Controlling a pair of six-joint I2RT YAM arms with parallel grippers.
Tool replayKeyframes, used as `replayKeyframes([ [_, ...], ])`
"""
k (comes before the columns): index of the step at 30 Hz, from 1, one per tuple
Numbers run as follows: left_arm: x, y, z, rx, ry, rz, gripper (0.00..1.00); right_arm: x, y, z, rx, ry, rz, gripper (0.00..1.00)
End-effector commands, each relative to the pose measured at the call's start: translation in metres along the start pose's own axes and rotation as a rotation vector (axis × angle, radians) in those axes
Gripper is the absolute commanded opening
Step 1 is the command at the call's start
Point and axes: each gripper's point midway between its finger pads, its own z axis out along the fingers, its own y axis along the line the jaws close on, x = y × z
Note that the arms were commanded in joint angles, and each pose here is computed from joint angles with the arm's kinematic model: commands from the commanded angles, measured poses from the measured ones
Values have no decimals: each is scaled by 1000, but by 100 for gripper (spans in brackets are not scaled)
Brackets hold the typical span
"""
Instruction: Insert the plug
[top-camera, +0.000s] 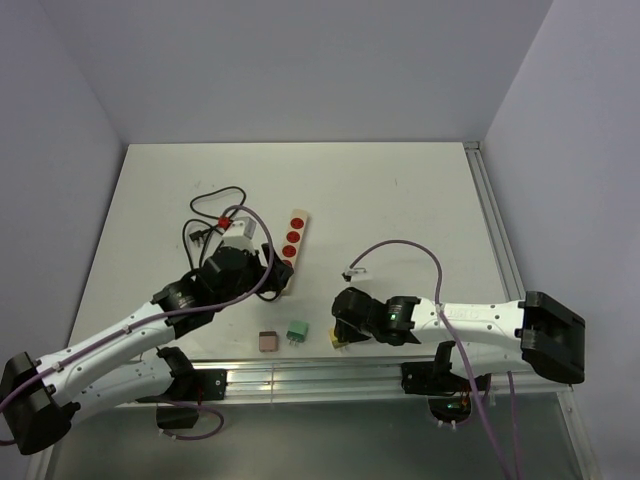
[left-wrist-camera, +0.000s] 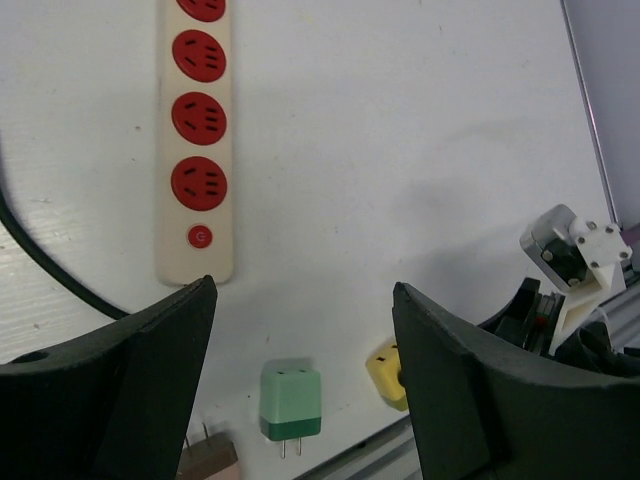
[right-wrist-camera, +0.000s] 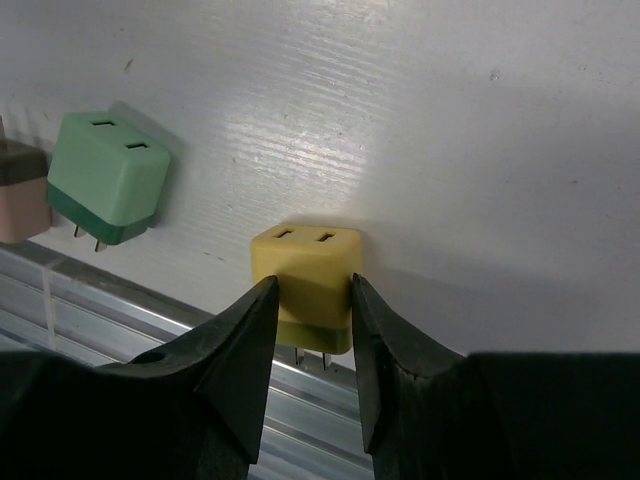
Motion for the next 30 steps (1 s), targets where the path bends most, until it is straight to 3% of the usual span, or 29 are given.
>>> replayKeyframes([
  [1,5,-16,-3,94,22,23,77,0,-12,5,68,-15,-26,41],
  [4,6,-18,-4,107,31,24,76,4,-12,8,74,4,-34,44],
  [5,7,-18,-5,111,33,24,76,4,-11,9,74,5,-38,52],
  [8,7,-18,-6,116,29,21,76,5,-10,10,78,19,-48,63],
  [30,10,-14,-10,123,22,11,75,-7,17,-3,60,-1,-116,68],
])
